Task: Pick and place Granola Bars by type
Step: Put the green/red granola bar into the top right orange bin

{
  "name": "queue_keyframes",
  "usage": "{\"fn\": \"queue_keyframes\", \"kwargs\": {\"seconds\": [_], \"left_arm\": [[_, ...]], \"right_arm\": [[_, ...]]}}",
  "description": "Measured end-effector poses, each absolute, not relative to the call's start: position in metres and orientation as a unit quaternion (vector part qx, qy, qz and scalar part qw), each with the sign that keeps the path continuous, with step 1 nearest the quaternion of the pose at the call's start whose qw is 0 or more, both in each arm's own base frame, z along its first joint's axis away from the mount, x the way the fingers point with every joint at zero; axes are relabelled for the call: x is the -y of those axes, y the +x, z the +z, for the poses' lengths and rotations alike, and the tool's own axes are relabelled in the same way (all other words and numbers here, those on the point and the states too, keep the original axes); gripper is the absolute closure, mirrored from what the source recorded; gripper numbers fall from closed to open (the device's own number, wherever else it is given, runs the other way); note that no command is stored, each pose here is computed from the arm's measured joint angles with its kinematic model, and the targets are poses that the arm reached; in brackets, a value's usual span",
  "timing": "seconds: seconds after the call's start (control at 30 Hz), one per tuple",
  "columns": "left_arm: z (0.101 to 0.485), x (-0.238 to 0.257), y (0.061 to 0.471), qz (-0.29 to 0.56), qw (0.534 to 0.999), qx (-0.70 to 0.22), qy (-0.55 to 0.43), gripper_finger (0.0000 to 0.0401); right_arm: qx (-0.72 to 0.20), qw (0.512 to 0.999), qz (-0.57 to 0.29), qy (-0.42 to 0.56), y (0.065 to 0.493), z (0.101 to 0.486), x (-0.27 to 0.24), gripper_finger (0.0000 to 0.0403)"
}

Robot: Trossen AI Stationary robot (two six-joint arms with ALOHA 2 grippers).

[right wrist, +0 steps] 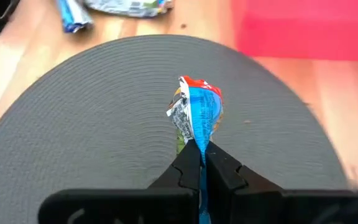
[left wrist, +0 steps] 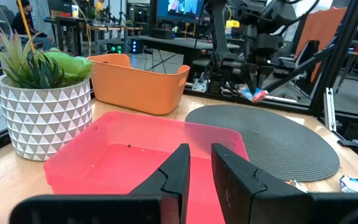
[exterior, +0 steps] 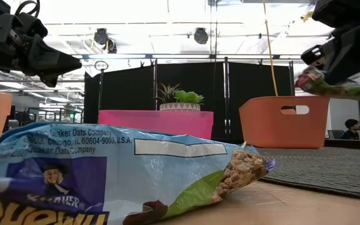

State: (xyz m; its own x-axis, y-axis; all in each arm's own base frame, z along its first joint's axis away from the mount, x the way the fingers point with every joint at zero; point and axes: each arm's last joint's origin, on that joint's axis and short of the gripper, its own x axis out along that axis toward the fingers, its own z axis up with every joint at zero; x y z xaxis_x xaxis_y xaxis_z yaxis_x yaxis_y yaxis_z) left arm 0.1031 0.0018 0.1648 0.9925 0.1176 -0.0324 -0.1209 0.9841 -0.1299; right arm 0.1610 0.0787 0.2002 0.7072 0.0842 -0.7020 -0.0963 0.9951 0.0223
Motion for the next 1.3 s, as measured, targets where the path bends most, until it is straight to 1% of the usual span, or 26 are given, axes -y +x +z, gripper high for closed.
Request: {"fn": "queue_keyframes", "kwargs": {"seconds": [0.17, 0.37, 0.67, 1.07, 1.3], "left_arm": [[0.165, -0.002, 0.103, 0.06, 0.996, -0.012, -0.066, 0.0329], [0.165, -0.002, 0.103, 0.06, 0.996, -0.012, -0.066, 0.0329], [0.165, -0.002, 0.103, 0.06, 0.996, -0.012, -0.066, 0.0329], [0.165, -0.002, 0.103, 0.06, 0.996, -0.012, -0.066, 0.0329], [0.165, -0.002, 0.103, 0.06, 0.996, -0.012, -0.066, 0.0329]], "right_arm": [[-0.353, 0.935, 0.032, -0.008, 0.153, 0.21, -0.073, 0.0402], [-0.321, 0.946, 0.04, -0.003, 0.148, 0.216, -0.07, 0.0403], [-0.243, 0.968, 0.057, 0.033, 0.129, 0.182, -0.06, 0.0403], [-0.097, 0.991, 0.074, 0.061, 0.113, 0.171, -0.049, 0.0403], [-0.084, 0.993, 0.056, 0.058, 0.115, 0.16, -0.04, 0.0403]]}}
